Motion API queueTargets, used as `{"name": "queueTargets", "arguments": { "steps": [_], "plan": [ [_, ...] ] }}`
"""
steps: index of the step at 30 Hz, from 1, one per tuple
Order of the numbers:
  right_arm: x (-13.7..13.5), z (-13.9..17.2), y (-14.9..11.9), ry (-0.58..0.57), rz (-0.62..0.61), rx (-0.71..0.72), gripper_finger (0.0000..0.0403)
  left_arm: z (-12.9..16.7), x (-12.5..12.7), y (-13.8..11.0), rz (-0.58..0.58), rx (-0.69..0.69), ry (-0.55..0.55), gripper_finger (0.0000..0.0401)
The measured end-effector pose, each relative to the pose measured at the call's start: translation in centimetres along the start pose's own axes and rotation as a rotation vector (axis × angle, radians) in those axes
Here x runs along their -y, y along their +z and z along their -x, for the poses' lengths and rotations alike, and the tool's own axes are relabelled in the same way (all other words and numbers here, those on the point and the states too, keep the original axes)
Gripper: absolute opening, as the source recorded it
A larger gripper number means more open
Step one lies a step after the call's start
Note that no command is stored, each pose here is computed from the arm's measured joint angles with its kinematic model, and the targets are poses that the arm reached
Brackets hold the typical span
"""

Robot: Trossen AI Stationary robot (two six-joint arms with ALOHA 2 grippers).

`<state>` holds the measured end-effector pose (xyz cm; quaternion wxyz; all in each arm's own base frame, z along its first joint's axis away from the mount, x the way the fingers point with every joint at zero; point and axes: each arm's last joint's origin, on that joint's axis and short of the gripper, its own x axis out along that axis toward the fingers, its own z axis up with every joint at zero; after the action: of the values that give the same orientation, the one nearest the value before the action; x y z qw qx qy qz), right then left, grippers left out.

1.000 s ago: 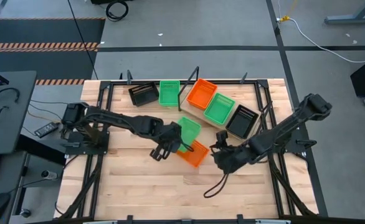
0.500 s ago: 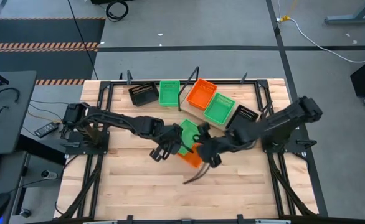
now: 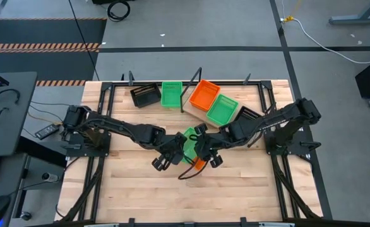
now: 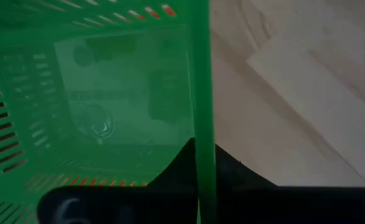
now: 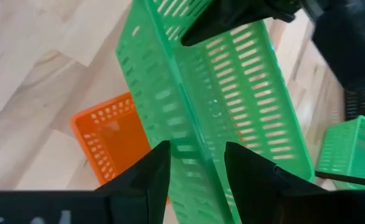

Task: Stack baskets on shelf by color
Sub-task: Stack the bottom green basket on top of the green basket on the shelf

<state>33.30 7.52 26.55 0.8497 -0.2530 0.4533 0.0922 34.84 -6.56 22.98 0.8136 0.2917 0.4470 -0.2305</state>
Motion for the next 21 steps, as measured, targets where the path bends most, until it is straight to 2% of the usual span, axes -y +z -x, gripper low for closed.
{"name": "queueTargets", "arguments": {
  "steps": [4, 10, 17, 21],
  "plan": [
    [-0.1, 0.0, -0.2, 0.037, 0.005, -0.009, 0.0127, 0.0, 0.0, 0.1, 0.004, -0.006, 0.027, 0.0010],
    [-0.5, 0.1, -0.8, 0.111, 0.037, -0.065, 0.0015, 0.2, -0.3, 0.3, 0.002, 0.005, 0.081, 0.0025],
    [-0.5, 0.0, -1.1, 0.104, 0.059, -0.096, 0.0006, 0.7, -0.5, 0.4, 0.030, -0.005, 0.127, 0.0083],
    [-0.1, 0.1, -1.8, 0.041, 0.070, -0.174, 0.0006, 2.2, -0.7, 0.4, 0.089, -0.007, 0.193, 0.0123]
  ]
}}
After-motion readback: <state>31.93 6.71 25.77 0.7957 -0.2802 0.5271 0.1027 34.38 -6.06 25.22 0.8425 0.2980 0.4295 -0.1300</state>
